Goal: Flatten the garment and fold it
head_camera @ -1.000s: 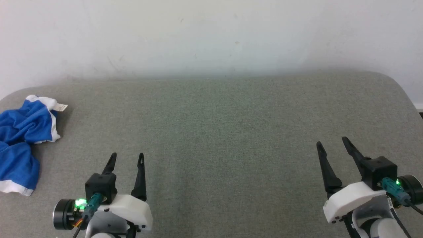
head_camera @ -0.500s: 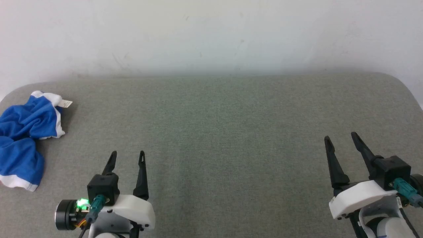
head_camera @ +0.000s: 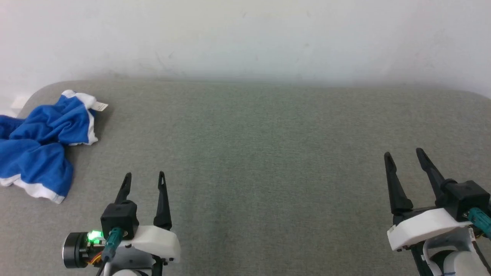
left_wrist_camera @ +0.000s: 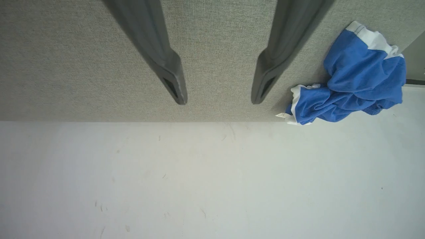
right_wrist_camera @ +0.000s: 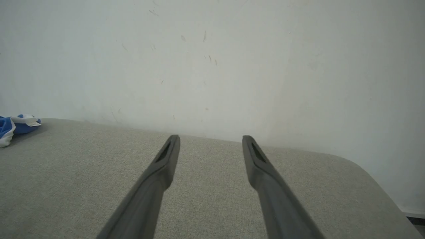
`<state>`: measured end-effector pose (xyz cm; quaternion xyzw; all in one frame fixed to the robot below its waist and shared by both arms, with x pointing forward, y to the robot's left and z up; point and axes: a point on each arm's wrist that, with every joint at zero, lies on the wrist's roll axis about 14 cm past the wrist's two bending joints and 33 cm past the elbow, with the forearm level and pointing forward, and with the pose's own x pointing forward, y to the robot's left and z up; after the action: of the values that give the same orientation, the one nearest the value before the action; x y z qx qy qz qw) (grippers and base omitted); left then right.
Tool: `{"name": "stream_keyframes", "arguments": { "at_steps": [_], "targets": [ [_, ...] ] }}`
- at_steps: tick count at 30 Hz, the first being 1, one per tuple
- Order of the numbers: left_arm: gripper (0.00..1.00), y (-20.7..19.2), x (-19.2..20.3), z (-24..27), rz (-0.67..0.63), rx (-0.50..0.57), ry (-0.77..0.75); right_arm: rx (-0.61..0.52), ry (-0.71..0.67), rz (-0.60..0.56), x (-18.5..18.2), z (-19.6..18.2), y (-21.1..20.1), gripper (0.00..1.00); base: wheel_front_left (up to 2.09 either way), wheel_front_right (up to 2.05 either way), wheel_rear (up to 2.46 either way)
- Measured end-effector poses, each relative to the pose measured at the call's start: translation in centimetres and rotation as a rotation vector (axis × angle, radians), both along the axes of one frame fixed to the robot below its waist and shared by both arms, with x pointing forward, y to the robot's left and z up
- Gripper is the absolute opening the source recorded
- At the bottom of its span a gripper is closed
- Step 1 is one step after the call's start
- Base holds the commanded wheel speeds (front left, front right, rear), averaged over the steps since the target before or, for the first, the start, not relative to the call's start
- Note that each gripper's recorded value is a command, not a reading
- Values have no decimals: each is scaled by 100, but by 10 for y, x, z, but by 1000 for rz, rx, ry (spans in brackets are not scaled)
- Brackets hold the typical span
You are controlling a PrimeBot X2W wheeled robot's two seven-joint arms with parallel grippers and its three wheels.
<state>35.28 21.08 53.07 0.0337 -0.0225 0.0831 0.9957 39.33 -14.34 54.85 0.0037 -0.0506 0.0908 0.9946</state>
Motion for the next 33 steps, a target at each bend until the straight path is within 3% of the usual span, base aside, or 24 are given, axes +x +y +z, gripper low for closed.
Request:
{"name": "stream_keyframes", "arguments": {
  "at_steps": [33],
  "targets": [
    [100, 80, -52, 15, 315, 20, -76, 57, -58, 191, 31, 6, 70, 100, 0, 0, 0]
  ]
}}
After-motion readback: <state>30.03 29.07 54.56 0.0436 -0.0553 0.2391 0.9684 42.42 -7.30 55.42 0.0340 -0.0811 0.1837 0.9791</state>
